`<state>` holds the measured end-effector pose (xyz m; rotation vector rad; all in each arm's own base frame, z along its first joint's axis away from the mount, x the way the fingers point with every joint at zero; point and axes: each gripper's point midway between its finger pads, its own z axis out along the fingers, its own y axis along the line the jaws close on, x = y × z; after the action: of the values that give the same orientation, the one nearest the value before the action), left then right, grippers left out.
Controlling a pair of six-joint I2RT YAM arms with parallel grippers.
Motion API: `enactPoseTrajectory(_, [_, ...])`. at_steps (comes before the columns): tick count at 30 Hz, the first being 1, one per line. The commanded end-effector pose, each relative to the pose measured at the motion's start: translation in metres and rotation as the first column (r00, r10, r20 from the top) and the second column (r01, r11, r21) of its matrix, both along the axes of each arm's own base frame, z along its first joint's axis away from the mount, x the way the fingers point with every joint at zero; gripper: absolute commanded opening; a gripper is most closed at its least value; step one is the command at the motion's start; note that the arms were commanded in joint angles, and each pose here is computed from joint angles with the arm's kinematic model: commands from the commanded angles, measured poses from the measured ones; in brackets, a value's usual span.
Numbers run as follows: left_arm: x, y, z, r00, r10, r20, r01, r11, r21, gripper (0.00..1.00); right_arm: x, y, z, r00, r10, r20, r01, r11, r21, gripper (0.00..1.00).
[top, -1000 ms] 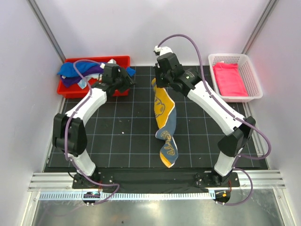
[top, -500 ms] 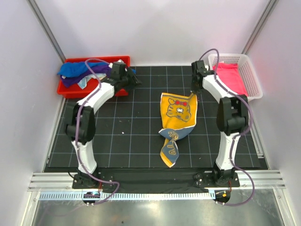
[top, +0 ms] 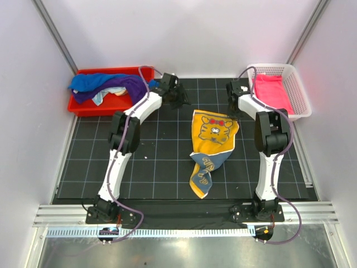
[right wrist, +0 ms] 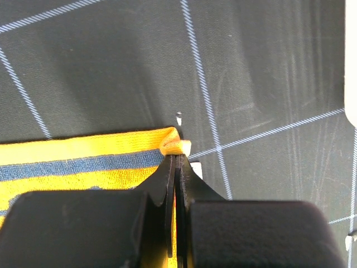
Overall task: Fold and stack the towels
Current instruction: Flatten out the crumpled towel
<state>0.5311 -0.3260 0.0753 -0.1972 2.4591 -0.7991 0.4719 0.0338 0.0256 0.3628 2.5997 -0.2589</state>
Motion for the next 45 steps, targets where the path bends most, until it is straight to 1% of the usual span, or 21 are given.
enactPoseTrajectory(1, [-0.008,-0.011,0.0,0.999,-0.051,0.018,0.049,0.992,0.118,0.55,-0.003,-0.007,0.012,0.999,-0.024,0.038,0.023,1.0,0.018,0.01])
enactPoseTrajectory(2, [-0.008,-0.013,0.003,0.998,-0.064,0.028,0.06,0.989,0.137,0.55,-0.004,-0.007,0.013,0.999,-0.022,0.04,0.021,1.0,0.022,0.01])
enactPoseTrajectory(3, [-0.007,-0.013,-0.006,0.998,-0.056,0.025,0.052,0.985,0.167,0.56,-0.003,-0.006,0.016,0.998,-0.021,0.052,0.019,0.999,0.026,0.01])
enactPoseTrajectory(6, [-0.01,-0.025,-0.009,0.995,-0.08,0.051,0.068,0.976,0.208,0.58,-0.001,-0.006,0.021,0.997,-0.019,0.07,0.016,0.999,0.045,0.01])
enactPoseTrajectory(7, [-0.012,-0.029,-0.018,0.995,-0.09,0.041,0.079,0.973,0.219,0.58,0.0,-0.003,0.022,0.997,-0.014,0.074,0.01,0.998,0.056,0.01])
enactPoseTrajectory(9, [-0.013,-0.04,-0.016,0.992,-0.109,0.057,0.093,0.969,0.228,0.59,-0.001,-0.003,0.022,0.997,-0.011,0.078,0.006,0.998,0.065,0.01])
enactPoseTrajectory(10, [-0.015,-0.036,-0.029,0.994,-0.105,0.039,0.091,0.958,0.272,0.59,-0.002,-0.003,0.022,0.997,-0.01,0.079,0.005,0.998,0.067,0.01])
enactPoseTrajectory(11, [-0.016,-0.037,-0.031,0.994,-0.101,0.047,0.082,0.949,0.304,0.59,-0.004,-0.002,0.02,0.997,-0.006,0.073,0.0,0.997,0.075,0.01])
enactPoseTrajectory(17, [-0.018,-0.041,-0.041,0.993,-0.093,0.076,0.058,0.925,0.375,0.62,-0.006,0.002,0.025,0.995,0.004,0.096,-0.015,0.993,0.113,0.01])
enactPoseTrajectory(21, [-0.021,-0.046,-0.047,0.993,-0.088,0.084,0.048,0.917,0.396,0.61,-0.005,0.003,0.028,0.994,0.011,0.112,-0.025,0.992,0.127,0.01])
enactPoseTrajectory(25, [-0.03,-0.058,-0.059,0.99,-0.118,0.072,0.079,0.912,0.403,0.58,-0.005,0.003,0.031,0.993,0.009,0.122,-0.026,0.989,0.143,0.01])
enactPoseTrajectory(29, [-0.036,-0.059,-0.071,0.991,-0.12,0.062,0.081,0.896,0.436,0.56,-0.004,0.006,0.033,0.991,0.012,0.133,-0.033,0.987,0.159,0.01])
enactPoseTrajectory(39, [-0.041,-0.063,-0.07,0.988,-0.141,0.06,0.101,0.894,0.437,0.47,-0.003,0.012,0.035,0.989,0.023,0.147,-0.051,0.98,0.192,0.01])
enactPoseTrajectory(42, [-0.044,-0.059,-0.076,0.989,-0.139,0.043,0.105,0.886,0.451,0.42,-0.001,0.018,0.035,0.988,0.039,0.151,-0.072,0.974,0.215,0.01])
enactPoseTrajectory(45, [-0.044,-0.052,-0.075,0.993,-0.114,0.045,0.08,0.883,0.463,0.36,-0.001,0.02,0.035,0.987,0.049,0.154,-0.084,0.97,0.228,0.01])
